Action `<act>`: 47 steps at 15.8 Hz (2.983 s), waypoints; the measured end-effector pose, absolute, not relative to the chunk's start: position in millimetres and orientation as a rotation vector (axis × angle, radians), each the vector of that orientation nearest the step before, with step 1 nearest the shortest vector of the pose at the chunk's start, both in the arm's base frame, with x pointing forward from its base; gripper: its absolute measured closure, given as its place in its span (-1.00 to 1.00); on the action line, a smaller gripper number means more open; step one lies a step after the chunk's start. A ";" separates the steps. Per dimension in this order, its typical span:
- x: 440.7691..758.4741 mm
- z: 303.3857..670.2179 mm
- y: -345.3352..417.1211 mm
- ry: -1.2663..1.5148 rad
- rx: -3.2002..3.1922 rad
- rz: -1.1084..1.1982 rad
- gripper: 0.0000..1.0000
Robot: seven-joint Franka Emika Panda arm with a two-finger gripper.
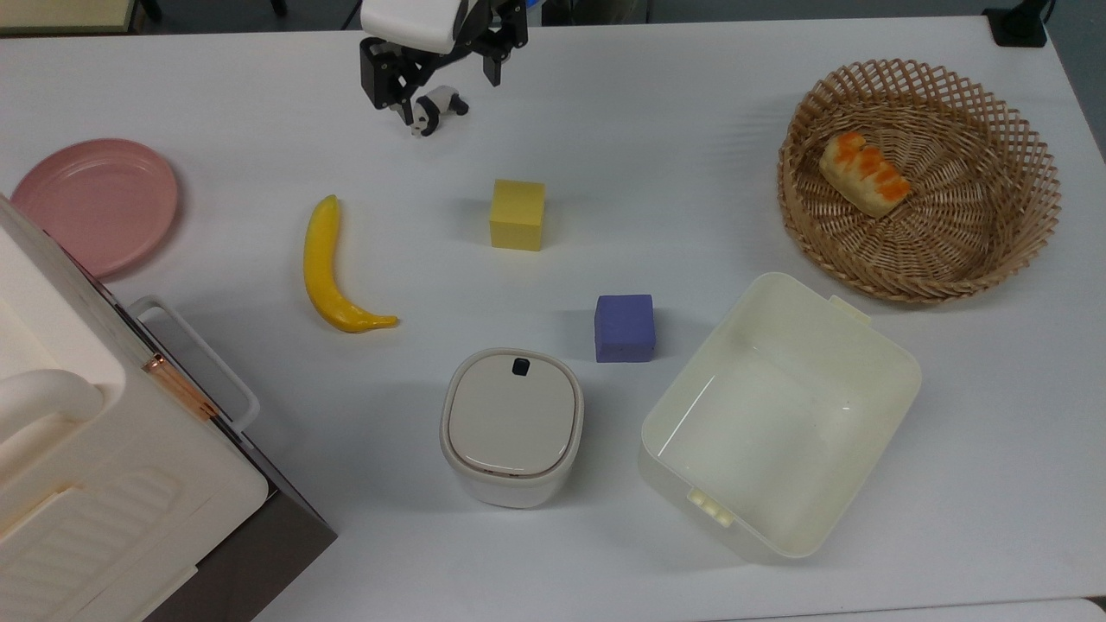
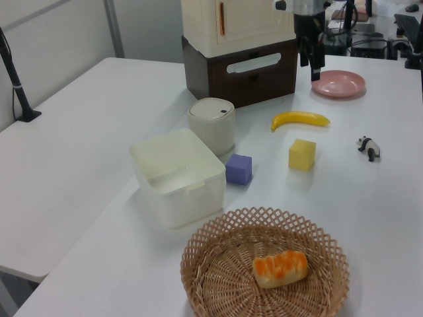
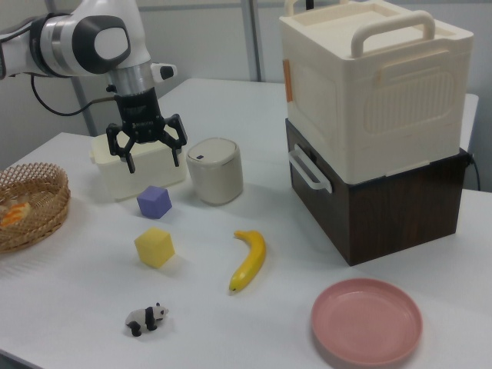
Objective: Open the drawer
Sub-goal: 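Move the open gripper toward the white handle of the brown drawer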
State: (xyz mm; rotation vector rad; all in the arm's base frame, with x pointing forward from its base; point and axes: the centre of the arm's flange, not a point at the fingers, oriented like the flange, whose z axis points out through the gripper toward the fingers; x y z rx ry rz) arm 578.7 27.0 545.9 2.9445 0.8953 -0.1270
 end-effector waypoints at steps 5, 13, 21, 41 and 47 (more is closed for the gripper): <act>589.9 538.8 28.1 0.990 2.908 -0.086 -1.00; 642.1 515.9 -10.3 0.975 2.671 0.172 -1.00; 661.7 502.6 -31.1 0.974 2.535 0.320 -1.00; 698.8 403.2 -129.1 0.856 2.296 0.483 -0.54; 698.6 403.3 -129.6 0.894 2.251 0.457 0.16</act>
